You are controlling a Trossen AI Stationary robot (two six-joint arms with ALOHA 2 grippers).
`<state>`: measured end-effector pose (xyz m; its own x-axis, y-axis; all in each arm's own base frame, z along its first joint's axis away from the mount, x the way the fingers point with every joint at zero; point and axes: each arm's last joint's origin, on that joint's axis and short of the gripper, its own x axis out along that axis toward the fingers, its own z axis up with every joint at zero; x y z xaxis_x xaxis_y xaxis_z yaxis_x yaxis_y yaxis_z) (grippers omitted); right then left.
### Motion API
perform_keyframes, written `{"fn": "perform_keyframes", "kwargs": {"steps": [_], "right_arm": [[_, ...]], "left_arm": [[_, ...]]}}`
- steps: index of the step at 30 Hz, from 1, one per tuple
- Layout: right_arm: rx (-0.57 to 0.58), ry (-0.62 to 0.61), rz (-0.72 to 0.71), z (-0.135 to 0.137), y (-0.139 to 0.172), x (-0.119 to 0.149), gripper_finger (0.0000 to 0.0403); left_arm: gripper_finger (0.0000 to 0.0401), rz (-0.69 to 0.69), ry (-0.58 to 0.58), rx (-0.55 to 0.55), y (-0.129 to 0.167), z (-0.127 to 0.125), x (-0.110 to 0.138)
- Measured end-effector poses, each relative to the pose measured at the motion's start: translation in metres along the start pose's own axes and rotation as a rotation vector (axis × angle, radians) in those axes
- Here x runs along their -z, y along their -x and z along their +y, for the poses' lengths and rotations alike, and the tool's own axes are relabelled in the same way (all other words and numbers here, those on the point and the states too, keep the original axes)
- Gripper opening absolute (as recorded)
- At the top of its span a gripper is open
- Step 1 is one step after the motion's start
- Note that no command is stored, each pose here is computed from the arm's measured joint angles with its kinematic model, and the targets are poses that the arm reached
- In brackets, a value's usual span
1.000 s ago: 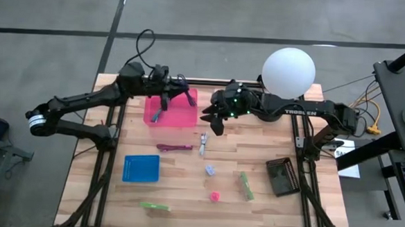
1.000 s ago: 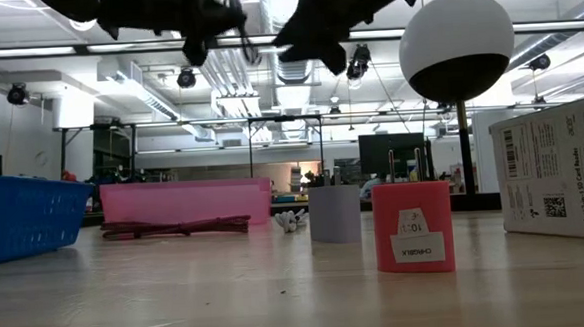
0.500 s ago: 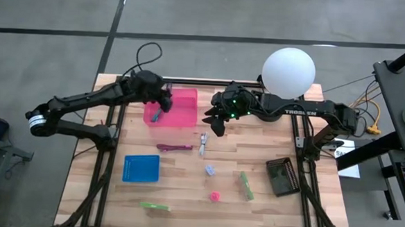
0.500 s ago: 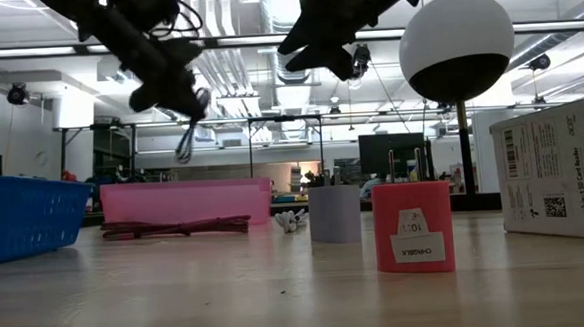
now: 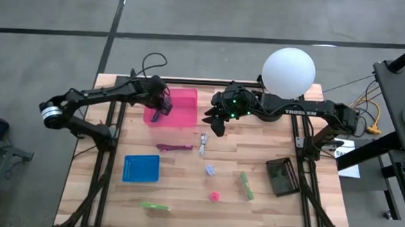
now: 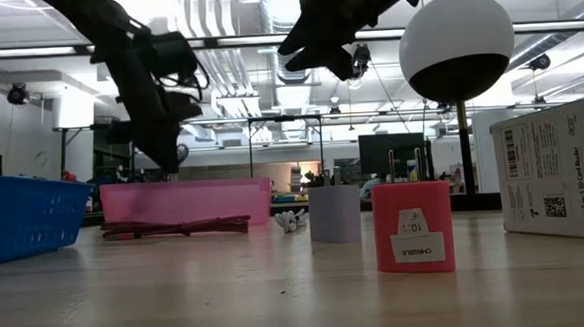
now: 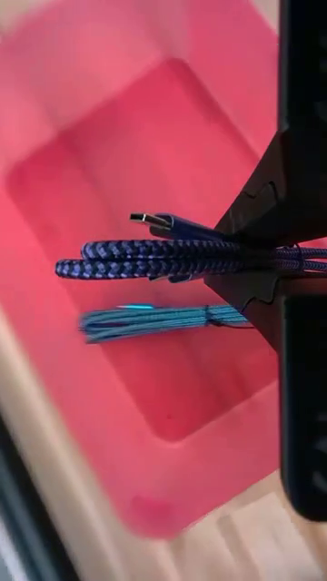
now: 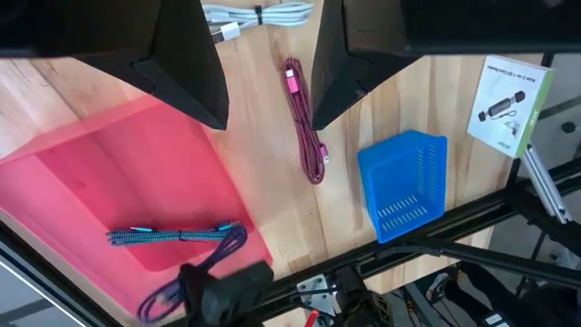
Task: Pick and place items into bin
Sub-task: Put the purple charger cable into the pink bin, then put the pink charger cable into the pink bin
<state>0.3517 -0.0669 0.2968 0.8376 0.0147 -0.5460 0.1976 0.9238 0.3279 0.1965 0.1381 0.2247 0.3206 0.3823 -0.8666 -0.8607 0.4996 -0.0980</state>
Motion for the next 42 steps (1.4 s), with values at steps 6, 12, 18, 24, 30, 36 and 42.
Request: {"fn": "perform_keyframes", "kwargs": {"steps": [6,12,18,24,30,36,42], "right_arm": [[0.0,0.0,0.001,0.0,0.0,0.0,0.0146],[0.0,0.0,0.002,0.0,0.0,0.0,0.0139],[0.0,0.0,0.002,0.0,0.0,0.0,0.0136],[0.0,0.003,0.003,0.0,0.0,0.0,0.0142],[0.001,0.003,0.003,0.0,0.0,0.0,0.0135],[0.001,0.011,0.003,0.0,0.0,0.0,0.013],[0.001,0.053,0.002,0.0,0.0,0.0,0.0133]], "left_arm": [[0.0011,0.078,-0.016,-0.041,-0.014,0.0,0.004],[0.0046,0.083,-0.04,-0.041,-0.013,0.0,0.004],[0.0117,0.062,-0.038,-0.027,-0.008,-0.001,0.001],[0.0163,0.02,-0.039,0.025,0.003,-0.004,-0.008],[0.017,-0.114,-0.083,0.285,0.034,-0.013,-0.022],[0.0171,-0.383,-0.223,0.71,0.081,-0.026,-0.034],[0.0171,-0.585,-0.382,1.0,0.12,-0.045,-0.032]]}}
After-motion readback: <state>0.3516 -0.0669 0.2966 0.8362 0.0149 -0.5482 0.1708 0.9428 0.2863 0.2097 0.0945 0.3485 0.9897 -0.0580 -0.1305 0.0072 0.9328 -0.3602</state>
